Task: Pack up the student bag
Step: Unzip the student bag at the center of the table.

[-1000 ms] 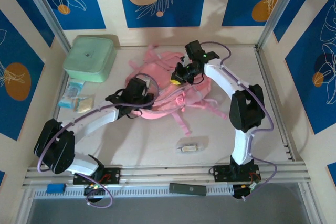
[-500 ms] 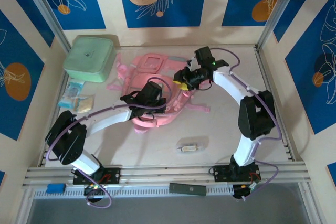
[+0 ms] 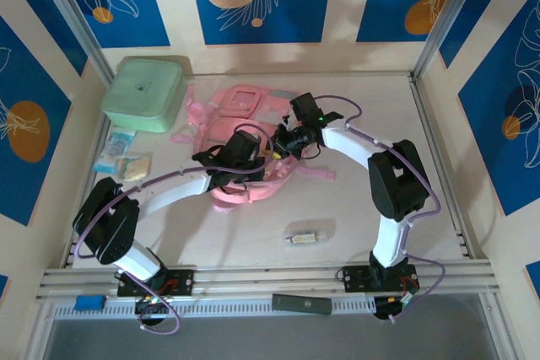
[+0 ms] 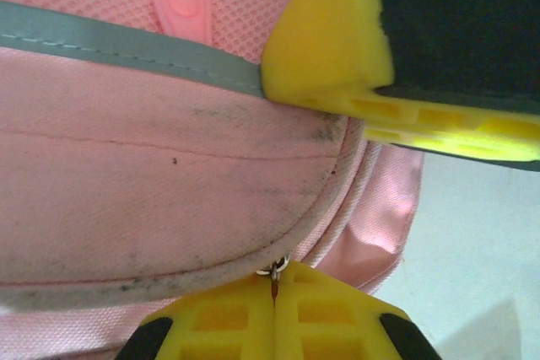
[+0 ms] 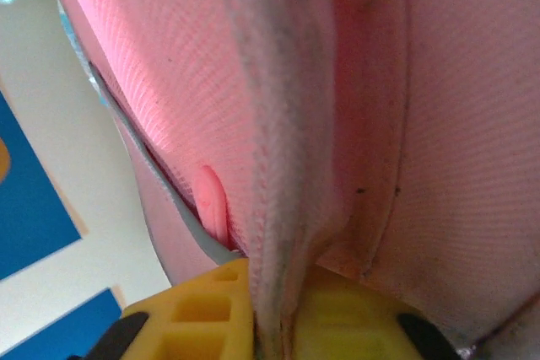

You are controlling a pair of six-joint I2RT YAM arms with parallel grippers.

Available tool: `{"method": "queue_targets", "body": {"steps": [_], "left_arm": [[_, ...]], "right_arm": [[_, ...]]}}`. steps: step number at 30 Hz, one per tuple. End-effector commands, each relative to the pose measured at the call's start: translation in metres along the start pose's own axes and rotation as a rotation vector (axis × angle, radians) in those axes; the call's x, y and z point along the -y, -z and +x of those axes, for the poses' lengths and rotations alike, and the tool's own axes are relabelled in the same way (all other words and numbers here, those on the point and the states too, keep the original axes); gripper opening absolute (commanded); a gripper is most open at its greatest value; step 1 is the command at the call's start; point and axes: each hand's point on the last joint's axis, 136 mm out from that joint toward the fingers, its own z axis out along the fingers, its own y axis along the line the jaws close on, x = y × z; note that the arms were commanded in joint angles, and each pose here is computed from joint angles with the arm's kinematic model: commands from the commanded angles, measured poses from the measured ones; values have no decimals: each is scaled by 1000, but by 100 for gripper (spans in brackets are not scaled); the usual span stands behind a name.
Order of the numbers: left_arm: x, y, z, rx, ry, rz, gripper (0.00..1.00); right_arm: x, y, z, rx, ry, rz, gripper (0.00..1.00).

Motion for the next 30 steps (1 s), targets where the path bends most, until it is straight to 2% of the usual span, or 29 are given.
{"method": "queue_targets", "body": {"steps": [1, 3, 5, 9, 11, 14, 15, 17, 22, 30], "left_arm": [[-12, 10, 9, -28, -15, -50, 0], [-26, 17, 16, -37, -25, -84, 0], [-43, 22, 24, -43, -32, -119, 0], [-76, 28, 34, -63, 13, -175, 0], [-74, 30, 30, -57, 36, -164, 0], [-47, 23, 19, -39, 38, -33, 0], [-39, 21, 14, -33, 43, -1, 0], [-29, 17, 10, -33, 41, 38, 0], [-15, 12, 4, -43, 27, 72, 0], [-6, 14, -1, -31, 10, 105, 0]], "right_arm": [[-9, 26, -7, 47, 107, 1, 0], [-7, 40, -11, 51, 177, 4, 0], [7, 56, -23, 61, 202, 67, 0], [23, 87, -68, 117, 174, 69, 0], [21, 95, -80, 126, 179, 61, 0], [5, 92, -77, 112, 209, 33, 0], [0, 89, -72, 109, 217, 34, 4], [-3, 86, -62, 96, 210, 32, 22], [12, 80, -34, 71, 38, -52, 48], [9, 59, 11, 73, -99, -83, 60]]}}
